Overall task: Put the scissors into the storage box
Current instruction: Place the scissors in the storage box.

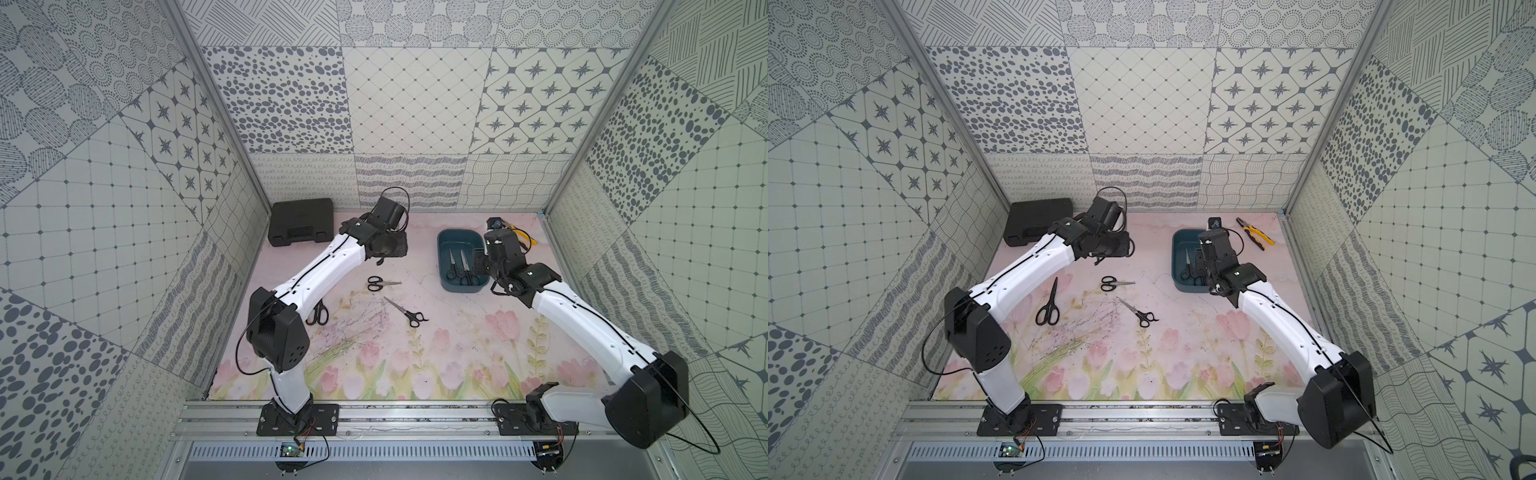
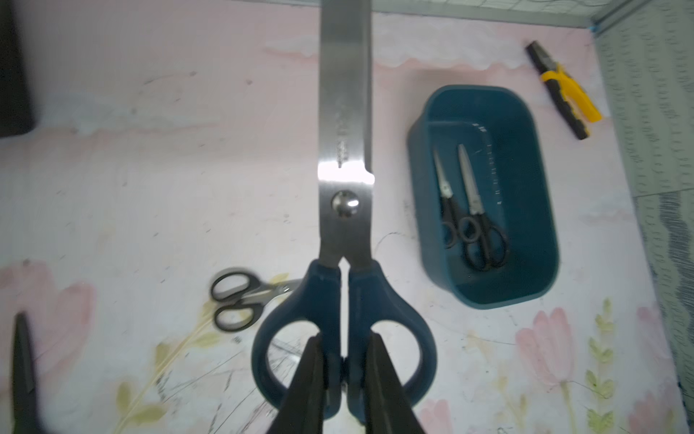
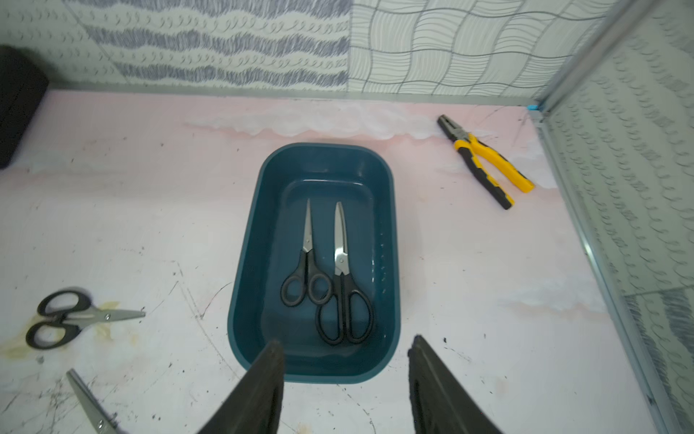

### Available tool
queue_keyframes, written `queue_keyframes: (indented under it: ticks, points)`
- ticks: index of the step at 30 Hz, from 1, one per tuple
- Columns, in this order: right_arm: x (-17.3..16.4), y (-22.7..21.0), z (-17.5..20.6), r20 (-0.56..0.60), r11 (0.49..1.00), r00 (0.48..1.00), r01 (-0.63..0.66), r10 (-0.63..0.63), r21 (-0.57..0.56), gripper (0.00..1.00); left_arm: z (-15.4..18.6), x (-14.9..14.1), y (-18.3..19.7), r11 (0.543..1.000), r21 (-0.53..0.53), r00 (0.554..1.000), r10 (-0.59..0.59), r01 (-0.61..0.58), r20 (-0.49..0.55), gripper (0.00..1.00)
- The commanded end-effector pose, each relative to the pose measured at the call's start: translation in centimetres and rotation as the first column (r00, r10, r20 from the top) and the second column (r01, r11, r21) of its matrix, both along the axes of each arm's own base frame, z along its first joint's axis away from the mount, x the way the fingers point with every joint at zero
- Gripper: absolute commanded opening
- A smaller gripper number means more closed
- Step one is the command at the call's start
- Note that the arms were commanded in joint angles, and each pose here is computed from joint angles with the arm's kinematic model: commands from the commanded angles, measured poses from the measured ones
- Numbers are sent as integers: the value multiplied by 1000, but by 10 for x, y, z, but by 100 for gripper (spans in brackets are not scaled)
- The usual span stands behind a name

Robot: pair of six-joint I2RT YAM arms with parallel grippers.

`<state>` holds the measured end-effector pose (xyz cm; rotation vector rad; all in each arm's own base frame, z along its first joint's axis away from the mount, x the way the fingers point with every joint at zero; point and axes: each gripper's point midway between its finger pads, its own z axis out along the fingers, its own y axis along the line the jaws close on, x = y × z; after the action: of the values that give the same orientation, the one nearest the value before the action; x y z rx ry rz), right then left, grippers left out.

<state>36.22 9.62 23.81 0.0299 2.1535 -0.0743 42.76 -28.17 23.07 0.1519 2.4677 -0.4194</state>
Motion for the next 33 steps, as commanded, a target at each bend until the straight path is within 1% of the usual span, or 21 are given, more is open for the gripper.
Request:
queue_keyframes:
  ticks: [1,2,4,8,14,17,20,21,22,23,25,26,30,31,33]
  points:
    - [-8,-32,27,150,987,975,159,-163,40,57,-7,14,-131,961,-137,970,-236,242,55,0]
    - [-13,-37,29,167,985,971,165,-171,49,58,-9,17,-146,957,-164,970,-239,241,31,0]
    - [-19,-42,29,177,984,969,168,-175,55,58,-38,21,-166,952,-198,968,-246,232,-51,0]
    - [-25,-39,19,148,990,979,130,-138,58,59,-69,26,-193,936,-277,961,-255,219,-102,0]
    - [-21,-27,6,117,993,989,85,-93,76,59,-109,24,-204,923,-325,948,-272,207,-166,0]
    - [-16,-21,4,107,995,992,60,-68,75,59,-127,21,-200,930,-313,938,-269,194,-217,0]
    - [-12,-17,2,98,997,994,42,-48,69,59,-137,22,-195,935,-304,935,-262,184,-238,0]
    - [-12,-16,1,93,997,995,38,-44,66,59,-137,22,-194,935,-304,935,-259,181,-240,5]
    - [-11,-14,-1,89,997,995,31,-37,65,60,-137,23,-193,936,-303,937,-255,177,-239,17]
    - [-10,-13,-3,83,998,996,24,-30,66,60,-136,24,-192,937,-300,938,-253,177,-237,24]
    - [-10,-11,-6,73,998,997,18,-23,66,60,-133,25,-191,937,-302,940,-250,174,-233,29]
    - [-10,-10,-7,72,998,997,16,-21,66,60,-131,25,-191,938,-300,941,-249,175,-229,35]
    - [-9,-9,-11,64,998,998,8,-12,63,60,-117,27,-186,938,-301,948,-243,175,-207,54]
    - [-9,-8,-12,60,998,998,3,-7,64,60,-110,28,-184,935,-306,949,-245,178,-199,57]
    - [-9,-5,-14,51,998,999,-9,6,64,60,-90,28,-180,929,-316,951,-255,191,-176,57]
